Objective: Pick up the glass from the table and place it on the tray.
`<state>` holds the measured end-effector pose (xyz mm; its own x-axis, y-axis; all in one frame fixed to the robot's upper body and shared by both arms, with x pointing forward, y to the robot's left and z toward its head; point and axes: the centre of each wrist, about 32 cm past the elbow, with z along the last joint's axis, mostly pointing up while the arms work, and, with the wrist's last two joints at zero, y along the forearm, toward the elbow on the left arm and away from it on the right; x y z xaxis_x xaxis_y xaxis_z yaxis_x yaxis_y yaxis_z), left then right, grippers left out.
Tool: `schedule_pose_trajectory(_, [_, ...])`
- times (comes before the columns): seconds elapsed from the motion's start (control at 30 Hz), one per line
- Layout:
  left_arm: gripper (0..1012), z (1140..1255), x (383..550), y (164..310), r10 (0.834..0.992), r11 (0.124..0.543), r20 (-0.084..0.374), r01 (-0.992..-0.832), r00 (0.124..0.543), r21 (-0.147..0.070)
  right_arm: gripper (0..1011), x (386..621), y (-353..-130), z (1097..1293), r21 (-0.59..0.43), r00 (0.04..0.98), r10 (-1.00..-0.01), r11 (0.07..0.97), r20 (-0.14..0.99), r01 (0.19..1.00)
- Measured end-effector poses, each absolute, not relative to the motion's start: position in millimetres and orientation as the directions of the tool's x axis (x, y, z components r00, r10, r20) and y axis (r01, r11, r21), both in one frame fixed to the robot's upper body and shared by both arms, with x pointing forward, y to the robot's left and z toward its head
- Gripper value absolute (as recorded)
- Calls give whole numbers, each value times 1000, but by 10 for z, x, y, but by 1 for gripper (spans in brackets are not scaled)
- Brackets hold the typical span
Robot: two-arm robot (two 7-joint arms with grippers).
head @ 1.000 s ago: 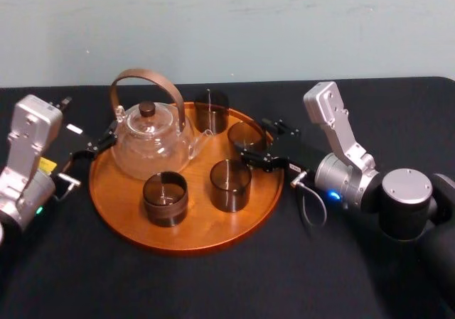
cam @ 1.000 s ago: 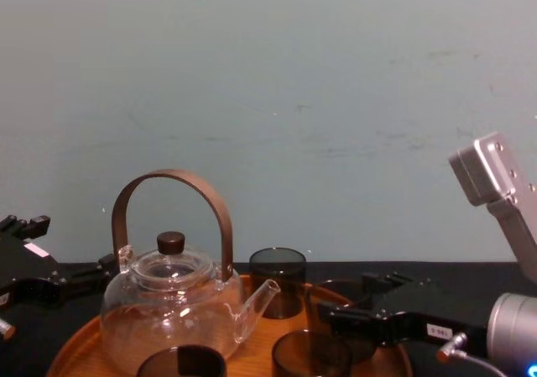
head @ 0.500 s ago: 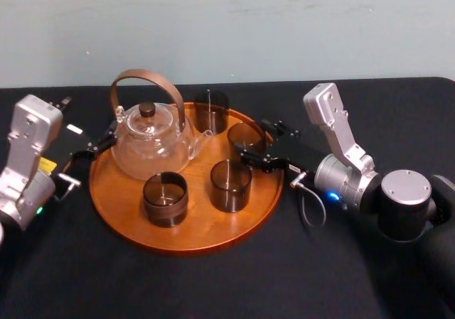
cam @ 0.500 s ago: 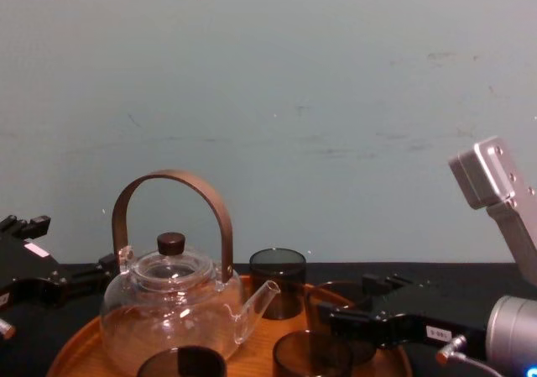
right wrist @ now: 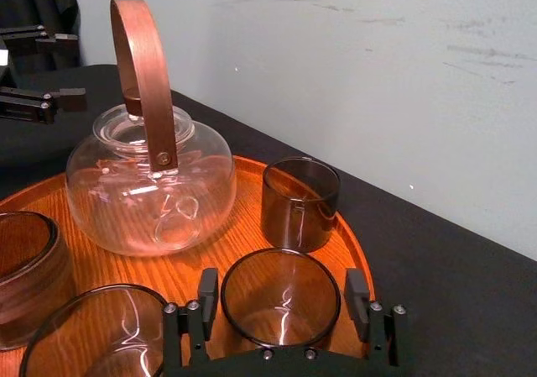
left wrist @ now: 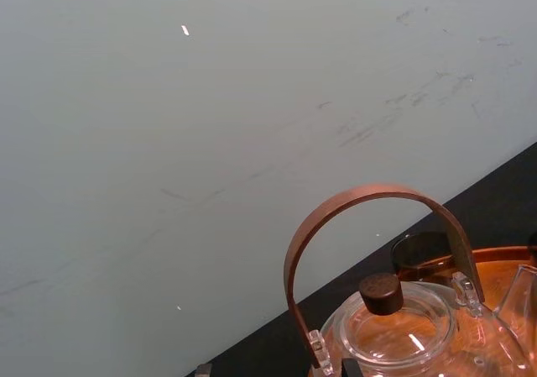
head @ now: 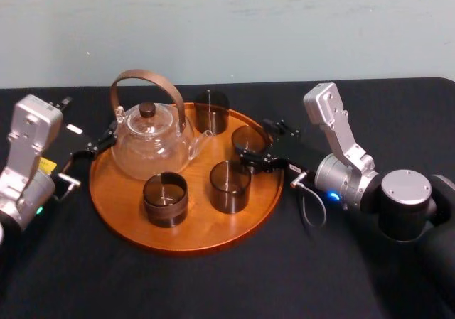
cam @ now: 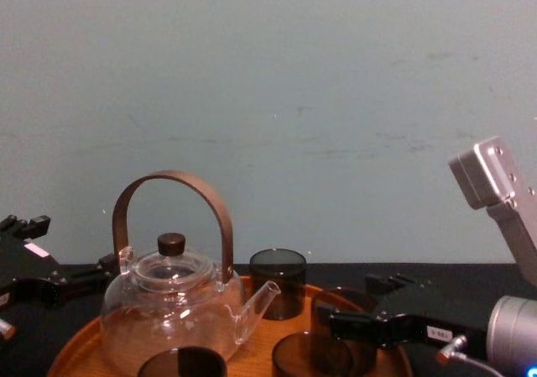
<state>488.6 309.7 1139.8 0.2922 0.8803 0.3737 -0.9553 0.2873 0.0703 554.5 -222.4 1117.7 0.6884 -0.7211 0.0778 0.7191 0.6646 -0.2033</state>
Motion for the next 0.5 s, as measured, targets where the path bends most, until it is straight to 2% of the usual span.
schedule_pose_trajectory(0.07, [1001,11398,4886,3097,880,287,374,-955,292,70,1002,5545,-2225,11176,-204,688,-721,664,78,719])
schedule_pose_trajectory(0.5, [1002,11398,4886,3097,880,287,374,-955,292,70,1000,5520,-2258,11207,-203,691,-719,667,77,717])
